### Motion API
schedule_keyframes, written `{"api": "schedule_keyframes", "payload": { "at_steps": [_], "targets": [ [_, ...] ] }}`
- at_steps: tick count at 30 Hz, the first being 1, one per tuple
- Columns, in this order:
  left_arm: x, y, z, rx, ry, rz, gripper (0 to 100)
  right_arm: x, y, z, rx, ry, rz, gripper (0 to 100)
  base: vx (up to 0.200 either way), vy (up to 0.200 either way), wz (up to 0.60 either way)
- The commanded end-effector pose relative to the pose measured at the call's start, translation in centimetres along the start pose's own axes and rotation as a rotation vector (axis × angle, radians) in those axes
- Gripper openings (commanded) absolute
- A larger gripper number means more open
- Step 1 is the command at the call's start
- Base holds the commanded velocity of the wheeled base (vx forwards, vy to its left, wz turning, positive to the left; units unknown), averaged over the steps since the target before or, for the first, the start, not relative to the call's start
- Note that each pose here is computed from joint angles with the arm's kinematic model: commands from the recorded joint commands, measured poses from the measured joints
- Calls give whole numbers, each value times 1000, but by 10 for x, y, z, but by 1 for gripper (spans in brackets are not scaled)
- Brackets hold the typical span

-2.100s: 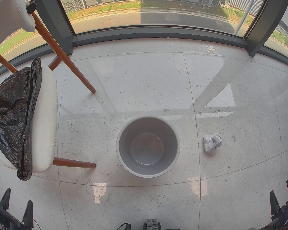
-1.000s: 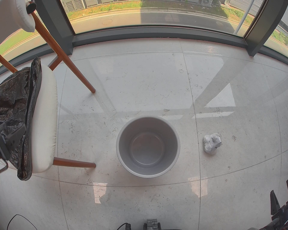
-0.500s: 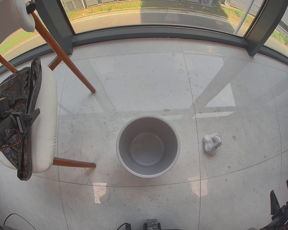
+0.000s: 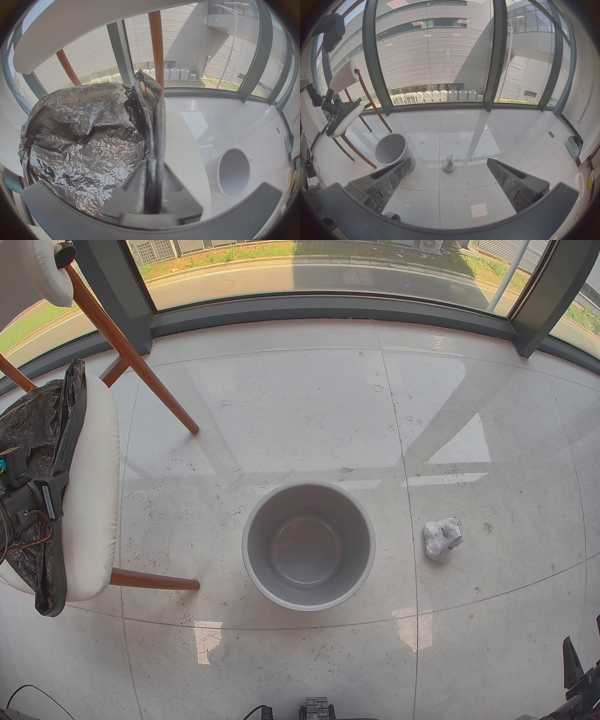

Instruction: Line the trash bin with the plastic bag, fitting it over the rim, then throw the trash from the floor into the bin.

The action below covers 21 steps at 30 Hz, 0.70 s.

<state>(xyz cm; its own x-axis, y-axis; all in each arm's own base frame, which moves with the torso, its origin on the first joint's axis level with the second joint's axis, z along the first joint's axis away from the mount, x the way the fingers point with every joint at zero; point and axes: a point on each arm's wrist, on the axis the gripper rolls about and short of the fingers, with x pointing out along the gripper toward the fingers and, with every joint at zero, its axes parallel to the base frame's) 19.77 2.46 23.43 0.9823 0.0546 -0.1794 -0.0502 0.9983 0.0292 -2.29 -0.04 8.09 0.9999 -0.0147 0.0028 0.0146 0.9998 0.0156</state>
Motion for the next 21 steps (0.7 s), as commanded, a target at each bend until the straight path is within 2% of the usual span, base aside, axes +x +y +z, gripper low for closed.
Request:
{"api": "schedule_keyframes", "payload": {
  "at_steps": [1, 4, 8, 11, 12, 14, 17, 21],
  "targets": [
    [-1, -1, -1, 0, -1, -3, 0, 1, 0, -5, 0, 12, 1, 100, 0, 0, 0],
    [-1, -2, -2, 0, 6, -12, 0, 1, 0, -5, 0, 12, -1, 100, 0, 0, 0],
    [-3, -3, 2, -12, 11, -76, 0, 1, 0, -5, 0, 12, 1, 100, 0, 0, 0],
    [-10, -6, 2, -54, 42, -143, 0, 1, 0, -5, 0, 12, 1, 100, 0, 0, 0],
    [-16, -10, 3, -75, 45, -190, 0, 1, 0, -5, -2, 12, -1, 100, 0, 0, 0],
    [-24, -16, 4, -131, 54, -255, 0, 1, 0, -5, -2, 12, 1, 100, 0, 0, 0],
    [-40, -28, 11, -298, 68, -379, 0, 1, 0, -5, -3, 12, -1, 100, 0, 0, 0],
    [-48, -35, 19, -457, 69, -434, 0, 1, 0, -5, -3, 12, 1, 100, 0, 0, 0]
  ]
}}
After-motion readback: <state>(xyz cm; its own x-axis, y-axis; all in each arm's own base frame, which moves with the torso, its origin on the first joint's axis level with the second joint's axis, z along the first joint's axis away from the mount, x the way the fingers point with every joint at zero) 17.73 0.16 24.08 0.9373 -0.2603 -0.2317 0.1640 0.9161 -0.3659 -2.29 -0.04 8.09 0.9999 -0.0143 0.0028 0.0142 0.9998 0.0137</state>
